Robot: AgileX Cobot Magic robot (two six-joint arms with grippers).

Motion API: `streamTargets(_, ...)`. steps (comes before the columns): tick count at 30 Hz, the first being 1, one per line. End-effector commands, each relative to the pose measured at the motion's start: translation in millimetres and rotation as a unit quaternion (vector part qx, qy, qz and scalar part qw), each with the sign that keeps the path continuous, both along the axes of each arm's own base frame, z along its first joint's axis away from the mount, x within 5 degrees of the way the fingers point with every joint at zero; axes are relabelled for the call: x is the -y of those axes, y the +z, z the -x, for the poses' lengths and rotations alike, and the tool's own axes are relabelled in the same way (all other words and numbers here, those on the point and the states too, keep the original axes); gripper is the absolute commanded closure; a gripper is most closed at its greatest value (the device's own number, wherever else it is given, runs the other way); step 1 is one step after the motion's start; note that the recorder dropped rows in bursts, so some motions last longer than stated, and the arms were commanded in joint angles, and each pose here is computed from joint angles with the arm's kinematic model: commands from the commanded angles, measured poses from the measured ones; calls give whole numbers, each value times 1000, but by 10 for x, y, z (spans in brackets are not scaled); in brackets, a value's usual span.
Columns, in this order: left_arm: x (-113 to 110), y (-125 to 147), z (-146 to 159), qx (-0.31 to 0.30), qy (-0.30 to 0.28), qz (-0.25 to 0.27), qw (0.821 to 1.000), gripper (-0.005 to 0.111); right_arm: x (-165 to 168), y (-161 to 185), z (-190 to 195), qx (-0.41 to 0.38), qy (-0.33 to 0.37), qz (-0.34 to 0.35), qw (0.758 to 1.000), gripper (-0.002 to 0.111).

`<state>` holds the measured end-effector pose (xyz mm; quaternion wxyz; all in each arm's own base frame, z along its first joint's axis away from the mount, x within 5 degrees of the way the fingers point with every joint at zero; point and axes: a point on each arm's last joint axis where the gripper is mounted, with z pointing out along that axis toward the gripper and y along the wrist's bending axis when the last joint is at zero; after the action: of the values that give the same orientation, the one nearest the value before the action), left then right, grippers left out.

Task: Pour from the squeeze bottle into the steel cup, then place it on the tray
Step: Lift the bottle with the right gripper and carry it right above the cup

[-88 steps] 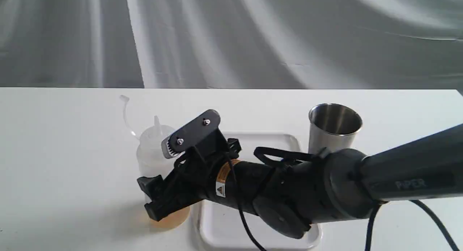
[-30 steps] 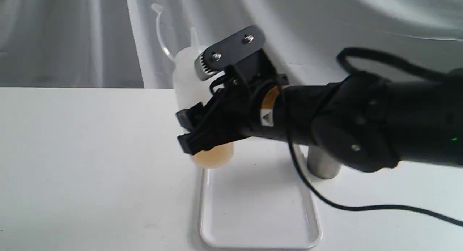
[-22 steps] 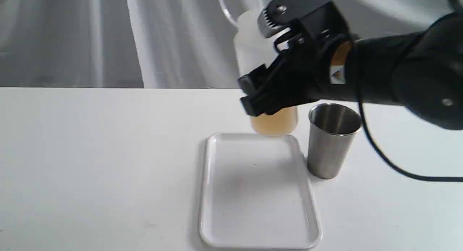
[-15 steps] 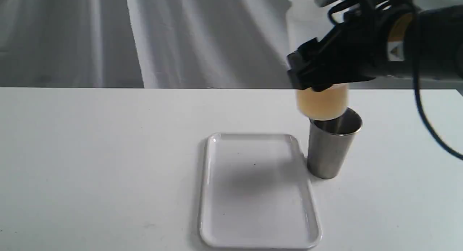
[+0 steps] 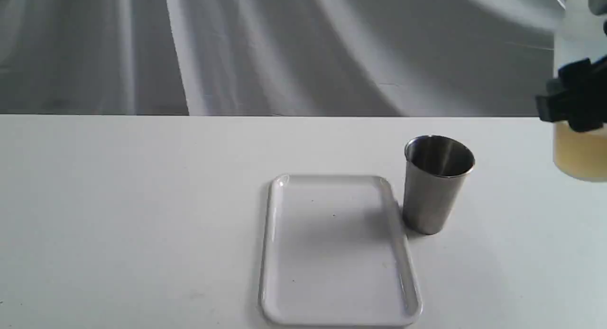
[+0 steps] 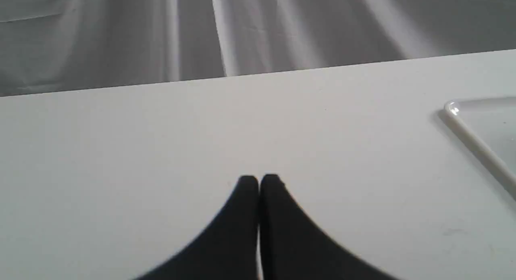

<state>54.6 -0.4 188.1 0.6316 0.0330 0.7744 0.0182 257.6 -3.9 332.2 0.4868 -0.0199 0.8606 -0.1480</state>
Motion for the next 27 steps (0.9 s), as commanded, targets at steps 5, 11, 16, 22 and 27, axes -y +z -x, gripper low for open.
streamTargets(5, 0, -7, -1, 3, 1, 3, 1000, 107, 230, -300, 157, -28, -44, 2, 999, 91)
streamTargets(11, 0, -7, -1, 3, 1, 3, 1000, 107, 293, -418, 196, -35, -55, 14, 998, 91)
streamTargets(16, 0, -7, -1, 3, 1, 3, 1000, 107, 295, -412, 192, -31, -55, 15, 998, 91)
streamTargets(22, 0, -7, -1, 3, 1, 1, 1000, 107, 306, -361, 144, -6, -45, 45, 998, 91)
streamTargets(27, 0, -7, -1, 3, 1, 1, 1000, 107, 329, -442, -37, -24, -52, 56, 997, 91)
